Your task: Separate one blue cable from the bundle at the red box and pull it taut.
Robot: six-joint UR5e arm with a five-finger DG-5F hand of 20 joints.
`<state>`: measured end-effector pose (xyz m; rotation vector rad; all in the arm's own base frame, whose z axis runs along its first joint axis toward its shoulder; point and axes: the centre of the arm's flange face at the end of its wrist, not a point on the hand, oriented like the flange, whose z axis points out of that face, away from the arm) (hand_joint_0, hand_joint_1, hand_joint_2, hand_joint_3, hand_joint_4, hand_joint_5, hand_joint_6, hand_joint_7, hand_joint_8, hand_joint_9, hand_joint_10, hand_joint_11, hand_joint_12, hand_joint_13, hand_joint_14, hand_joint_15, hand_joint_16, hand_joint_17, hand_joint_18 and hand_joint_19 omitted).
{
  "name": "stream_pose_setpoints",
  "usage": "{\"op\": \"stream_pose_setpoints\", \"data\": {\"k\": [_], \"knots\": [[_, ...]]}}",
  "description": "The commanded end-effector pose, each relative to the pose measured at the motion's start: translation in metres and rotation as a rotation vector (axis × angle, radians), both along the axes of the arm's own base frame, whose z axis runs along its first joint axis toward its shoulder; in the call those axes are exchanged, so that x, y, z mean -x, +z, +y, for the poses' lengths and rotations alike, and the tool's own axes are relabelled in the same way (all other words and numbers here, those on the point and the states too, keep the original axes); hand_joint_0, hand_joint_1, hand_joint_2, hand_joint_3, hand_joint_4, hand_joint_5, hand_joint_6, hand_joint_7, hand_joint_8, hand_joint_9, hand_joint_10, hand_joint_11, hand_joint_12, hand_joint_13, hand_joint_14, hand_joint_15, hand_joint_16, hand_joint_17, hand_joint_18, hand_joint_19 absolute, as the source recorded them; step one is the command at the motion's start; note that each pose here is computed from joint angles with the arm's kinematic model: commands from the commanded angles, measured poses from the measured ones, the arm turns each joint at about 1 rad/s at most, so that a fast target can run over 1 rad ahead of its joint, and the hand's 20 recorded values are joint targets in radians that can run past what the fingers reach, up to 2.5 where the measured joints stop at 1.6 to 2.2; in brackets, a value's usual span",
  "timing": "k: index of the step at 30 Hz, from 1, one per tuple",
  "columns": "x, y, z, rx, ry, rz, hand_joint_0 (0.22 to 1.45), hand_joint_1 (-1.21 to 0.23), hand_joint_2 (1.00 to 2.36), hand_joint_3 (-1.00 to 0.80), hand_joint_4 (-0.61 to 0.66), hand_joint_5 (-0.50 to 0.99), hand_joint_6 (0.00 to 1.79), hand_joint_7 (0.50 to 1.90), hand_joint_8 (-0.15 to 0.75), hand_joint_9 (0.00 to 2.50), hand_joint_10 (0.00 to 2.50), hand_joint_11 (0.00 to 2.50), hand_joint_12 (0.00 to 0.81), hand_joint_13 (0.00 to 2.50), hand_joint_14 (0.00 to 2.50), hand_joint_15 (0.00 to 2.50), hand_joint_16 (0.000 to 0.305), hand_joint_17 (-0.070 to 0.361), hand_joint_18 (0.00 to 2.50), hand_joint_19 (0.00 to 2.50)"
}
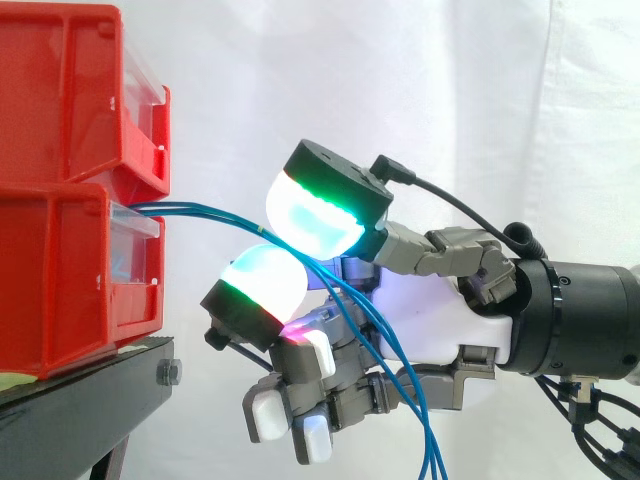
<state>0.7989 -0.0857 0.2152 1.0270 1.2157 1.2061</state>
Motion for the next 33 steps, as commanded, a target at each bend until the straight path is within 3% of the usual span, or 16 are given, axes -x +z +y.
{"op": "stream_pose_setpoints", "data": {"k": [1,5,9,13,17,23,25,26,28,30,33], "knots": [[-0.0001,0.0001,0.0003,-0.001,0.001,0.0,0.63,-0.73,1.01,-0.4,0.11,-0.14,0.85,1.23,0.283,1.06,0.02,0.91,0.354,0.88,0.02,0.6,0.05,0.112,0.77,0.82],[-0.0001,0.0001,0.0003,-0.001,0.001,0.0,0.66,-0.85,1.02,-0.23,0.05,-0.15,0.87,1.33,0.274,1.03,0.03,0.94,0.351,0.87,0.02,0.58,0.05,0.111,0.78,0.81],[-0.0001,0.0001,0.0003,0.001,0.0,0.0,0.69,-0.89,1.02,-0.2,0.01,-0.16,0.89,1.36,0.274,1.03,0.03,0.95,0.345,0.88,0.02,0.58,0.049,0.11,0.8,0.79],[-0.0001,0.0001,0.0003,0.001,0.0,0.0,0.69,-0.79,1.01,-0.35,0.05,-0.18,0.92,1.27,0.267,1.03,0.03,0.95,0.345,0.88,0.02,0.58,0.049,0.111,0.8,0.79],[-0.0001,0.0001,0.0003,0.001,0.0,0.0,0.65,-0.66,1.0,-0.44,0.14,-0.18,0.92,1.3,0.281,1.04,0.02,0.97,0.359,0.87,0.02,0.59,0.05,0.113,0.78,0.83],[-0.0001,0.0001,0.0003,0.001,0.0,0.0,0.66,-0.6,1.0,-0.46,0.17,-0.18,0.93,1.35,0.291,1.05,0.03,1.08,0.361,0.87,0.02,0.58,0.05,0.113,0.78,0.82],[-0.0001,0.0001,0.0002,0.001,-0.001,0.0,0.68,-0.64,1.01,-0.43,0.15,-0.18,0.93,1.33,0.294,1.05,0.02,1.1,0.362,0.87,0.02,0.58,0.05,0.112,0.78,0.81],[-0.0001,0.0001,0.0003,0.001,0.0,0.0,0.73,-0.74,1.01,-0.38,0.08,-0.18,0.94,1.34,0.294,1.07,0.02,1.13,0.358,0.87,0.02,0.58,0.05,0.112,0.8,0.79],[-0.0001,0.0001,0.0003,0.001,0.0,0.0,0.78,-0.8,1.01,-0.36,0.03,-0.18,0.94,1.4,0.295,1.08,0.02,1.15,0.35,0.89,0.02,0.59,0.05,0.112,0.82,0.78],[-0.0001,0.0001,0.0002,0.001,-0.001,0.0,0.82,-0.83,1.01,-0.42,0.03,-0.18,0.95,1.46,0.282,1.1,0.02,1.16,0.346,0.9,0.02,0.59,0.049,0.11,0.82,0.79],[-0.0001,0.0001,0.0002,0.001,-0.001,0.0,0.84,-0.85,1.0,-0.5,-0.01,-0.17,0.95,1.42,0.275,1.13,0.03,1.19,0.342,0.92,0.02,0.61,0.048,0.108,0.82,0.79]]}}
